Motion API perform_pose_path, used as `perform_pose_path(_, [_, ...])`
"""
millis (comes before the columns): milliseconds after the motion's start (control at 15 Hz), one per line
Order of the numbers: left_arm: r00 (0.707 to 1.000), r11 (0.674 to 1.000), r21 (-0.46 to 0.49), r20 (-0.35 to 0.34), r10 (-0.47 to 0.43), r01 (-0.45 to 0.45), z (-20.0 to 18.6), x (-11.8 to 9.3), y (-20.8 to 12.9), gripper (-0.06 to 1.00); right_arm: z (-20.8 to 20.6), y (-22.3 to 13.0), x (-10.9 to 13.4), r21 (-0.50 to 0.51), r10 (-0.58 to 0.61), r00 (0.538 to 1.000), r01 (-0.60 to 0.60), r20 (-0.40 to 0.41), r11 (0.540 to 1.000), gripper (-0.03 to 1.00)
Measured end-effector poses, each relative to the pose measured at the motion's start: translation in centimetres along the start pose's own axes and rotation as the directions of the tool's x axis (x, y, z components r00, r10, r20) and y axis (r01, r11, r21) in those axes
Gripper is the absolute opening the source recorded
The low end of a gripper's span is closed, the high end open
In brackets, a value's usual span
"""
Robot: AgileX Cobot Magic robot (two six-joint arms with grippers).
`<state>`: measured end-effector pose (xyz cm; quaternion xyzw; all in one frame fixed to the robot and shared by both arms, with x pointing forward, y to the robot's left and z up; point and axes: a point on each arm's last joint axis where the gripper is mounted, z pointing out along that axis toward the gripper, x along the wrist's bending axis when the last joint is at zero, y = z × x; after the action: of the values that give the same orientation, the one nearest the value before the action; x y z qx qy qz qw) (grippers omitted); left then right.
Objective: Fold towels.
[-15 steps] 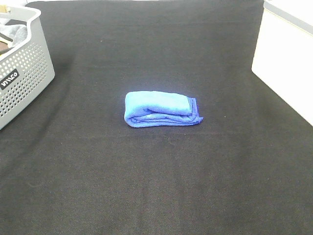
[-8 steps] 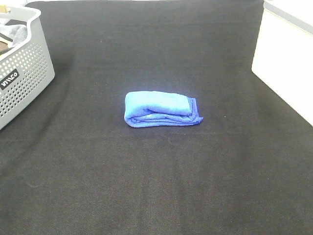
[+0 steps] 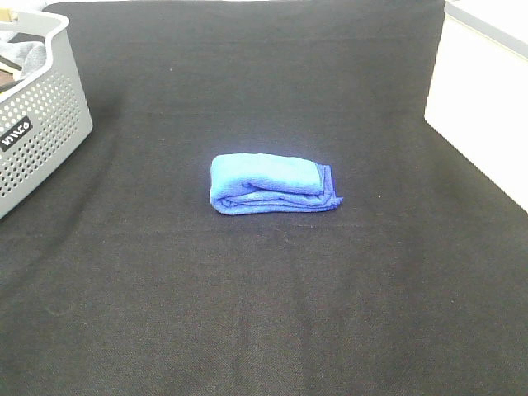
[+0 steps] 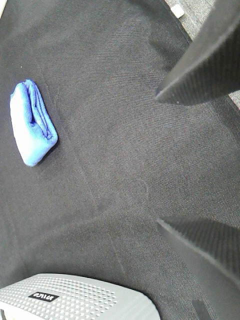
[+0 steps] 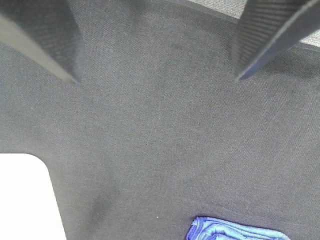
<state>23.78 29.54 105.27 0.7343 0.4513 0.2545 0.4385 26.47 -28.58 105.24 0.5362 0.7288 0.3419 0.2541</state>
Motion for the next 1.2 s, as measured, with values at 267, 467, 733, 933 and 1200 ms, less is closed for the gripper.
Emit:
perform_pose_path(267, [1.000,1.000,-0.003,0.002,0.001,-0.001,0.00,-0.01,0.03,0.62,0.00,0.00,0.00,0.000,0.000,1.000,0.000,0.000,1.000,0.77])
perform_pose_path(467, [1.000,1.000,-0.003,0.002,0.001,-0.001,0.00,-0.01,0.03,0.62,0.00,0.00,0.00,0.000,0.000,1.000,0.000,0.000,1.000,0.77])
perform_pose_path(733, [0.994,0.999,-0.008,-0.094,-0.051,0.051,0.04,0.00,0.05,0.62,0.00,0.00,0.00,0.000,0.000,1.000,0.000,0.000,1.000,0.77])
perform_pose_path(933, [0.963,0.991,-0.050,-0.236,-0.130,0.122,-0.21,-0.10,-0.13,0.62,0.01,0.01,-0.07,0.000,0.018,1.000,-0.018,0.021,1.000,0.77])
perform_pose_path(1200, [0.932,0.984,-0.078,-0.317,-0.175,0.158,-0.35,-0.21,-0.21,0.62,-0.23,-0.10,-0.42,-0.029,0.115,0.984,-0.112,0.139,0.993,0.77])
